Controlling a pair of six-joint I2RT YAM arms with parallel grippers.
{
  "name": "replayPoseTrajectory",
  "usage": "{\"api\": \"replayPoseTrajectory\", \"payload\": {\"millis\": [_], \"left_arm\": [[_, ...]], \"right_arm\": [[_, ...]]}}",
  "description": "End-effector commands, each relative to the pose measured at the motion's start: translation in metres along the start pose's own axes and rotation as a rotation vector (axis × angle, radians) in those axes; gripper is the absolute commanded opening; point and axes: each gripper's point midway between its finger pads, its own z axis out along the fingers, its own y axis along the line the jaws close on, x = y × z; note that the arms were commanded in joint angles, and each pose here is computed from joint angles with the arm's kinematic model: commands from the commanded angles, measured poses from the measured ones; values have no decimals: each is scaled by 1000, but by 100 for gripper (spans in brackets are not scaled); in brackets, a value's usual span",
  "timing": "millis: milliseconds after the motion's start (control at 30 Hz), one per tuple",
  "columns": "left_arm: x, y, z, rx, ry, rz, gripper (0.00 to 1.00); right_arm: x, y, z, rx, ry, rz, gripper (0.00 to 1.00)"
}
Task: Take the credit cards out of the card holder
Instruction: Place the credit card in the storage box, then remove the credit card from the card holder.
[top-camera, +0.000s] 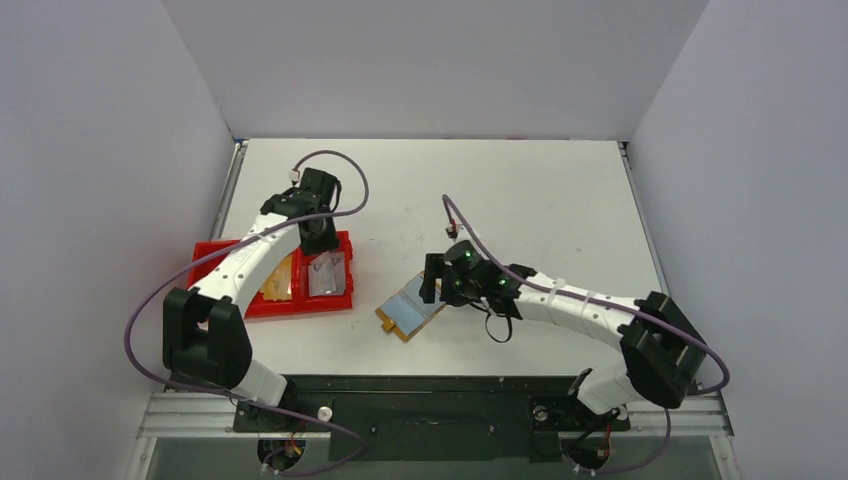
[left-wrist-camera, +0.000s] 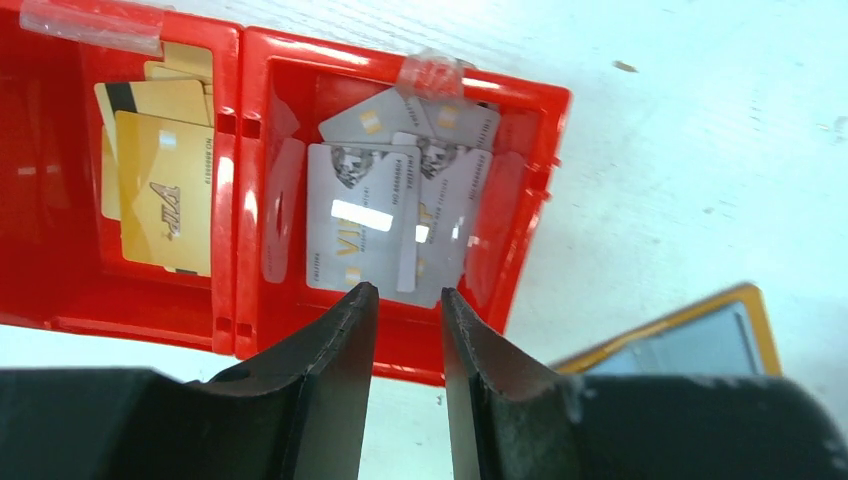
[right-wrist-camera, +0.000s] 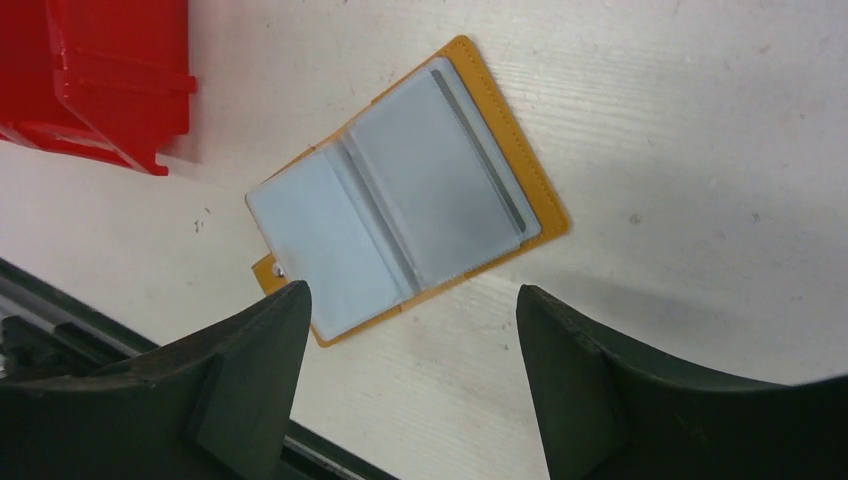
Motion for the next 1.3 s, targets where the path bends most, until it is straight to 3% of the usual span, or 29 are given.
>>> {"api": "replayPoseTrajectory", "payload": {"millis": [0,400,600,800,867,967,1100,1267], "left_arm": [[-12,-16,-36,148,-60,-16,28],[26,-38,-64,383,26,-62,28],[31,-42,-66,415,41,-58,28],[50,-57,-63,477,99,-52,28],[59,-67,-60,490,121,-37,28],[78,-87,-57,518,158,-3,27],[100,-114,-47,541,208,28,22],[126,-136,-24,525,281,73,6]], "right_arm": [[-13,4,14,135,-22,-193,70],[5,9,59,262,45,-370,56],[17,4,70,300,63,-392,55],[35,-12,74,337,96,-361,47],[43,-18,74,345,104,-323,40],[54,-28,71,354,117,-281,18],[61,-32,65,347,106,-210,7],[64,-37,54,340,72,-114,2]]}}
